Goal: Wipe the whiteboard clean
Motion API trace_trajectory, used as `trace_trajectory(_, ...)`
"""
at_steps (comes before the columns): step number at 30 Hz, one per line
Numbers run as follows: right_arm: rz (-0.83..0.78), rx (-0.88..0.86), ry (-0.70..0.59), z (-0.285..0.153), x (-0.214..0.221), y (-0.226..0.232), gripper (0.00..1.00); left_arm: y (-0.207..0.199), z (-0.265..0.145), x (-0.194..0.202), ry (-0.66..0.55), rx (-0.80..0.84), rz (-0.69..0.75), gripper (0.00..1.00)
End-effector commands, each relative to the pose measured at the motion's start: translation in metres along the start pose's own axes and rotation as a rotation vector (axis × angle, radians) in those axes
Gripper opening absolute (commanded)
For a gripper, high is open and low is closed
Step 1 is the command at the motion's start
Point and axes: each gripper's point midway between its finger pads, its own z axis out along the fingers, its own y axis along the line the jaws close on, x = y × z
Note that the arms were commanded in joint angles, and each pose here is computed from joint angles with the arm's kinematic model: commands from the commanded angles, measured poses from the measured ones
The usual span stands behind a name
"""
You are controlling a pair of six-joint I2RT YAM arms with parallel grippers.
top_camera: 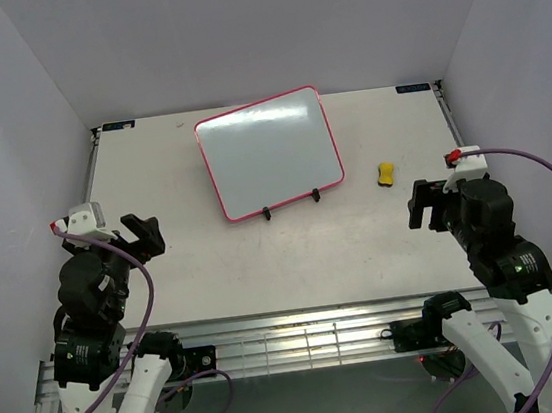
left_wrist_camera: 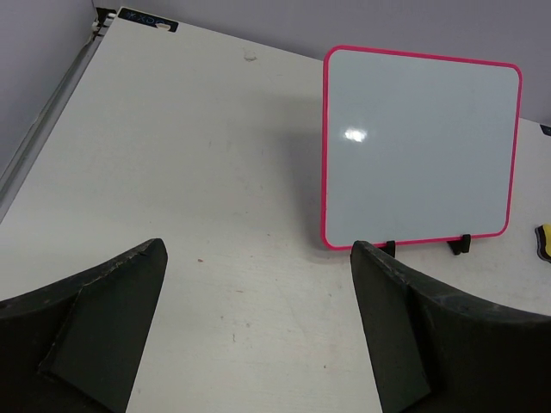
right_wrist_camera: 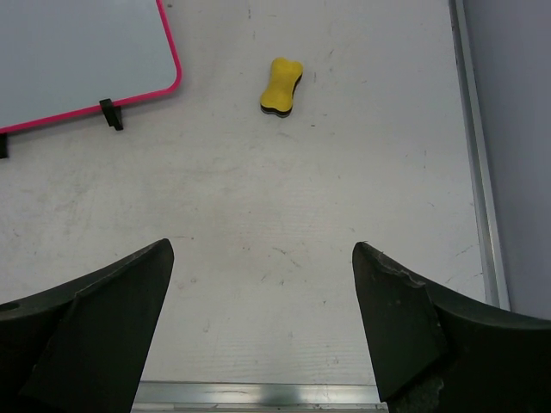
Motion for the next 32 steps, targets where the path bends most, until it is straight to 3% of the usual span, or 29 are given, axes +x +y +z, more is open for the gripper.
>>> trace_trajectory(1, -0.008, 0.03, -0.073, -0.002, -0.013, -0.006, 0.9, 0.001, 0.0, -0.005, -0.021, -0.01, -0.009, 0.98)
trace_trajectory(32, -0.016, 0.006, -0.09, 0.006, -0.002, -0.002, 0.9, -0.012, 0.011, -0.002, -0.029, 0.061, 0.021, 0.98)
